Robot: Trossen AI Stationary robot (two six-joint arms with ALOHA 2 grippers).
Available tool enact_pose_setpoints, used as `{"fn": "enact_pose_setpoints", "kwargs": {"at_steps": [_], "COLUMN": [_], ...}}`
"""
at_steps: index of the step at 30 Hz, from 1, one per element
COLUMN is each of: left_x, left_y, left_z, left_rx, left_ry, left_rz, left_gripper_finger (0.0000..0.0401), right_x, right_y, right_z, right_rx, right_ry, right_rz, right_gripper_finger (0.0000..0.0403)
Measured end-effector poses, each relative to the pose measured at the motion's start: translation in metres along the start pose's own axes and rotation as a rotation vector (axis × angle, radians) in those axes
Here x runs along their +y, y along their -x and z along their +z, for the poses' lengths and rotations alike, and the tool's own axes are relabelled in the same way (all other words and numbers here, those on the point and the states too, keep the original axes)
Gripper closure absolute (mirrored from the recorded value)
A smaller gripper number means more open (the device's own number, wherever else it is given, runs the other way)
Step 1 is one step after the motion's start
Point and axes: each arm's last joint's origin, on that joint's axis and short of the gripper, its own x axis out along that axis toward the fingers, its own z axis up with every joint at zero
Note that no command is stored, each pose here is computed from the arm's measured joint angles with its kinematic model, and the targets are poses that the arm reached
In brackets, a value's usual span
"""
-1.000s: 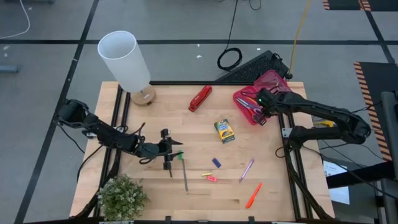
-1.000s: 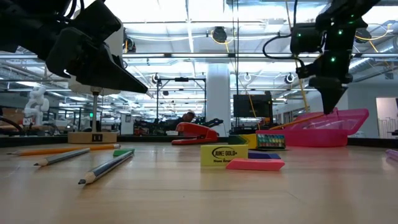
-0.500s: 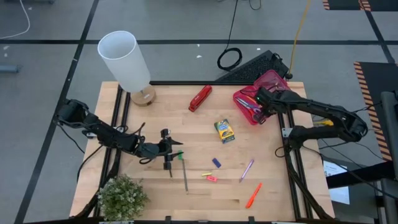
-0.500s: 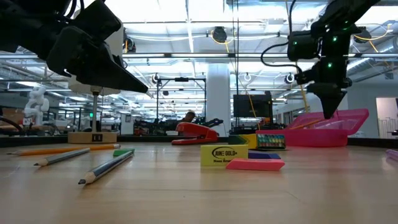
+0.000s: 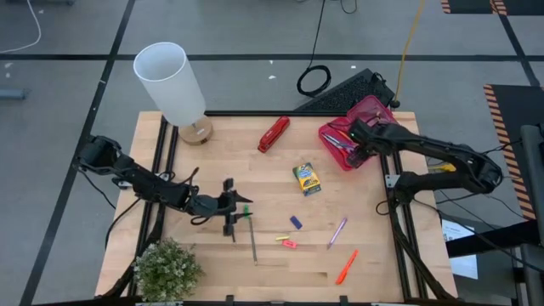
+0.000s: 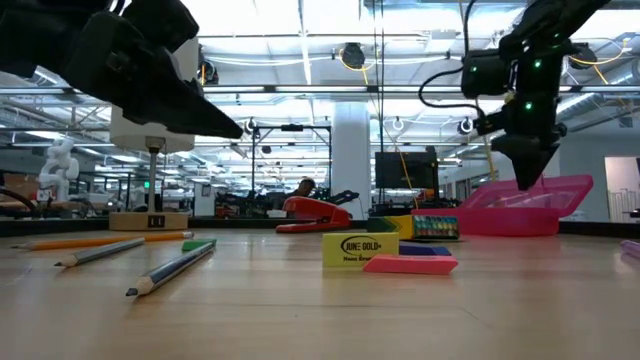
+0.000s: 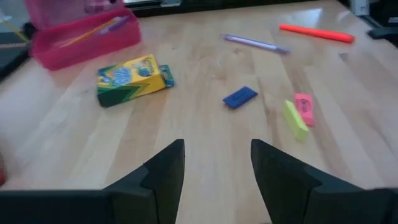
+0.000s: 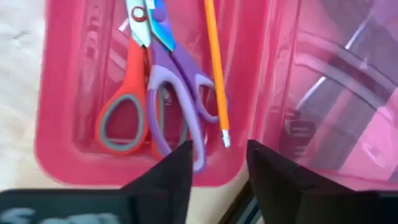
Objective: Pack school essentials
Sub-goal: Put the left black pencil into the pink supply box
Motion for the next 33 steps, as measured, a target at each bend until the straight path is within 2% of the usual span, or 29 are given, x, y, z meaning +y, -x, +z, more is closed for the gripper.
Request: {"fn": "enact_pose_setpoints", "kwargs": {"at_steps": [4,8,17,24,27,33], "left_x": [-0.001,-0.001,-0.006,-0.028,-0.038,-0.061], "left_y": [0.000,0.000,0.002,0.011,0.013,-0.009], "left_z": [0.000,0.004,0.034,0.049,0.052,0.051], "left_rx": [0.007,0.029,0.363,0.432,0.468,0.527], "left_ry": [0.017,0.048,0.014,-0.039,-0.090,-0.161], "left_rz": [-0.028,-0.031,-0.036,-0.190,-0.222,-0.271], "left_gripper_finger": [0.0213,0.0212,0.0212,0.0212,0.0212,0.0212], "right_x": [0.005,0.015,0.048,0.078,0.087,0.096], "right_y": [0.017,0.041,0.085,0.102,0.106,0.111], "right_z": [-0.008,-0.019,-0.043,-0.052,-0.057,-0.062], "right_rx": [-0.081,-0.212,-0.480,-0.629,-0.654,-0.669], "right_ry": [-0.005,0.023,0.161,0.330,0.393,0.410], "right_rz": [0.103,0.244,0.513,0.602,0.633,0.689], "right_gripper_finger": [0.0221,0.0210,0.0220,0.0224,0.0224,0.0224]}}
